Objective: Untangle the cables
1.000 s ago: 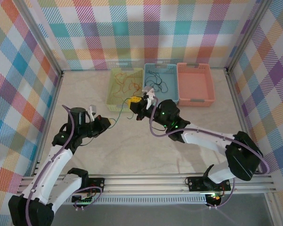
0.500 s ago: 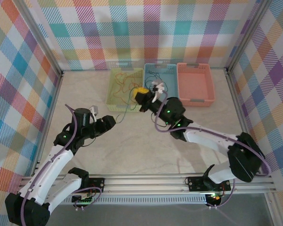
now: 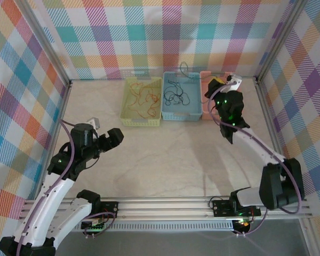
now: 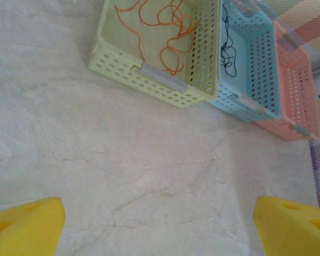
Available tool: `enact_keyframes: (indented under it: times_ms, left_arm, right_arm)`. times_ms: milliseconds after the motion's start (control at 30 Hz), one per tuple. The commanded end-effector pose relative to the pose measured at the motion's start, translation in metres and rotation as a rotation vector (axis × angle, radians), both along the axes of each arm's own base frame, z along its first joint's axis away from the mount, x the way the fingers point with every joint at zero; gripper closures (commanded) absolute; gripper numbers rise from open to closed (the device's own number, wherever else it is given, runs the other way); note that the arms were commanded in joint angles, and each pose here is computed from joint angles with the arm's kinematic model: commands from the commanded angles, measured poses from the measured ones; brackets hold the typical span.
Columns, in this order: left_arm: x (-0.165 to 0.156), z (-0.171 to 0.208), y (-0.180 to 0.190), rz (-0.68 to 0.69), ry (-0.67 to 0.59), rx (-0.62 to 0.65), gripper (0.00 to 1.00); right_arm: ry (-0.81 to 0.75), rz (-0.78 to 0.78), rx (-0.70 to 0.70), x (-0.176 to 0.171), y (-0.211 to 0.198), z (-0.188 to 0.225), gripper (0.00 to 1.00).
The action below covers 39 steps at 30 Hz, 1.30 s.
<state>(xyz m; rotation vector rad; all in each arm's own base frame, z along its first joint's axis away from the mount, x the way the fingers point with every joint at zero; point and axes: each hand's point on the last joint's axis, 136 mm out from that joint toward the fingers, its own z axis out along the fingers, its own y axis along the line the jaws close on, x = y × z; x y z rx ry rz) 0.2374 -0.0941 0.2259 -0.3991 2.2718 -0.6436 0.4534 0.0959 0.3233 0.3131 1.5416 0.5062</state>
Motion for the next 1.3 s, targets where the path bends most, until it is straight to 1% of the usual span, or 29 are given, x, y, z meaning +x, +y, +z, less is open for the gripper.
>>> enact_keyframes:
  times_ms: [0,200,267,367,467,500,567,600,633,667,700,767,800,933,1000,1067,1100,1200,1233,1267]
  left_arm:
    - [-0.004,-0.013,0.001,-0.015,0.024,0.025,0.09]
    - [-0.007,-0.017,0.0,-0.027,0.01,0.022,0.09]
    - [-0.007,-0.019,-0.001,-0.033,0.016,0.019,0.09]
    - [-0.006,-0.023,-0.003,-0.041,0.024,0.021,0.09]
    - [-0.003,-0.022,-0.004,-0.053,0.008,0.024,0.09]
    - [-0.002,-0.022,-0.004,-0.05,0.001,0.026,0.09]
    - [0.001,-0.02,-0.003,-0.04,-0.013,0.028,0.09]
    - [0.002,-0.02,-0.001,-0.029,-0.018,0.033,0.08]
    - [0.004,-0.019,0.002,-0.015,-0.024,0.042,0.08]
    - [0.006,-0.019,0.006,0.012,-0.025,0.056,0.07]
    - [0.007,-0.018,0.011,0.039,-0.027,0.072,0.06]
    - [0.012,-0.011,0.02,0.083,-0.044,0.102,0.0]
    - [0.014,-0.007,0.023,0.096,-0.059,0.114,0.0]
    - [0.026,0.007,0.041,0.179,-0.147,0.193,0.0]
    - [0.031,0.014,0.05,0.209,-0.201,0.241,0.0]
    - [0.036,0.02,0.057,0.228,-0.264,0.288,0.0]
    - [0.038,0.022,0.059,0.241,-0.294,0.304,0.0]
    - [0.05,0.035,0.065,0.286,-0.45,0.324,0.0]
    - [0.053,0.033,0.068,0.301,-0.49,0.347,0.0]
    - [0.057,0.027,0.066,0.282,-0.519,0.389,0.0]
  right_arm:
    - [0.054,-0.107,0.085,0.028,-0.032,-0.006,1.0]
    - [0.148,-0.199,0.161,0.076,-0.067,-0.046,1.0]
    - [0.2,-0.227,0.176,0.089,-0.074,-0.065,1.0]
    - [0.25,-0.279,0.176,0.099,-0.085,-0.089,1.0]
    - [0.325,-0.37,0.192,0.098,-0.099,-0.115,1.0]
    - [0.335,-0.366,0.2,0.099,-0.099,-0.121,0.94]
    - [0.392,-0.339,0.239,0.1,-0.095,-0.138,0.68]
    - [0.42,-0.328,0.26,0.098,-0.093,-0.144,0.62]
    - [0.432,-0.322,0.28,0.094,-0.09,-0.148,0.54]
    - [0.433,-0.315,0.295,0.089,-0.089,-0.149,0.48]
    - [0.43,-0.317,0.305,0.084,-0.089,-0.148,0.45]
    - [0.42,-0.318,0.31,0.072,-0.088,-0.139,0.36]
    - [0.418,-0.316,0.311,0.067,-0.088,-0.134,0.34]
    - [0.379,-0.272,0.273,0.037,-0.08,-0.107,0.32]
    - [0.364,-0.248,0.227,0.021,-0.078,-0.098,0.31]
    - [0.351,-0.206,0.148,0.004,-0.075,-0.094,0.3]
    - [0.346,-0.187,0.111,-0.004,-0.074,-0.095,0.3]
    - [0.353,-0.15,-0.015,-0.03,-0.072,-0.108,0.29]
    - [0.357,-0.148,-0.056,-0.039,-0.073,-0.114,0.29]
    - [0.363,-0.146,-0.095,-0.049,-0.074,-0.121,0.29]
